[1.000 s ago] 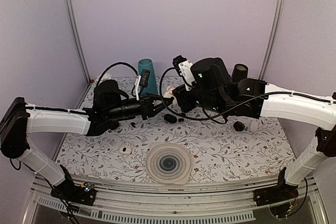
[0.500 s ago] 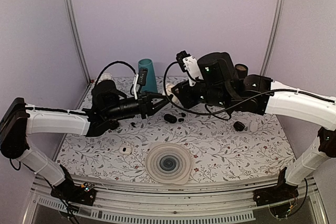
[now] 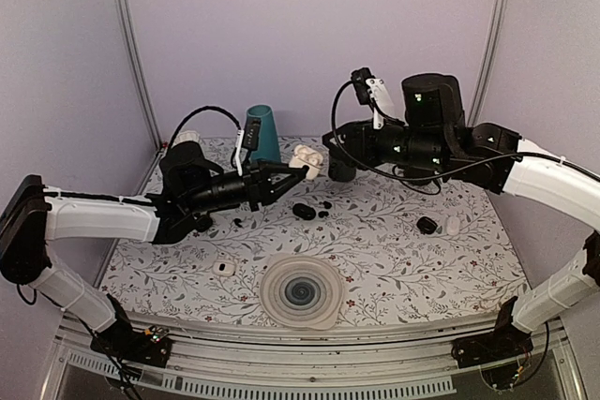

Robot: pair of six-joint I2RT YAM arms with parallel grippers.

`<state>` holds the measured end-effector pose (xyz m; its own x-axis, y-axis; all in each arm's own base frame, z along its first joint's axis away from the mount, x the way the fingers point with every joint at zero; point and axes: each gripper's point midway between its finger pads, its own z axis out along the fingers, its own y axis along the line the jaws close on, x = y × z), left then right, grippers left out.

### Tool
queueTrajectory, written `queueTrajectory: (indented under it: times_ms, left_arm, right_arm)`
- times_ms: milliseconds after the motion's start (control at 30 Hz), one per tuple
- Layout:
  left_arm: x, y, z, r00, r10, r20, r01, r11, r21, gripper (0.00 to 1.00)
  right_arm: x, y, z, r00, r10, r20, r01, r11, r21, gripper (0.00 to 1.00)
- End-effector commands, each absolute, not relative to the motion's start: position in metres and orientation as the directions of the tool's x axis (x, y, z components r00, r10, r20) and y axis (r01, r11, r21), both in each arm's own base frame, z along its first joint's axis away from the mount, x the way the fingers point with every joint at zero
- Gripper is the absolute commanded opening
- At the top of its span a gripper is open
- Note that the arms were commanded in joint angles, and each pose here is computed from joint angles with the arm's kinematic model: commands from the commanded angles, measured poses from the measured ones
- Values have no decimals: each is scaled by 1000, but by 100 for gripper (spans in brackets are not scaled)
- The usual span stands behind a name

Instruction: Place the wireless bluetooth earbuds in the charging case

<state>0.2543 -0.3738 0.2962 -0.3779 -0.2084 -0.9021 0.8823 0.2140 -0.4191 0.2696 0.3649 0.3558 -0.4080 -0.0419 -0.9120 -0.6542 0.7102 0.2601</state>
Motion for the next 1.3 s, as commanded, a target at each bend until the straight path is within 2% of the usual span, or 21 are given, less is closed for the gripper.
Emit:
queueTrajectory:
  times_ms: [0,267,433,600,833,1267]
  left_arm:
    - [241,-364,324,-308,-250,-918,924,153,-352,0]
    - [219,-362,342,-271,-245,-931,955,57,-292,0]
    - [210,-363,353,-258,-245,-935,964,3,-267,0]
    - [203,-363,361,-249,-244,-937,968,-40,-247,0]
    - [200,-363,364,-253,-248,-935,967,-52,-248,0]
    - [216,-366,353,-306,-253,-918,948,9,-319,0]
  right_arm:
    - [265,355,378,-429,58,-902,-704,603,374,46]
    - [237,357,402,-439,108,-892,-848,279,451,62]
    - [212,370,395,-445,55,-894,-888,98,449,76]
    - [194,379,394,-459,23,-888,-887,-57,458,83]
    - [194,387,385,-504,2,-864,-859,-102,501,83]
    - [179,390,386,-503,-8,-864,-853,-155,498,80]
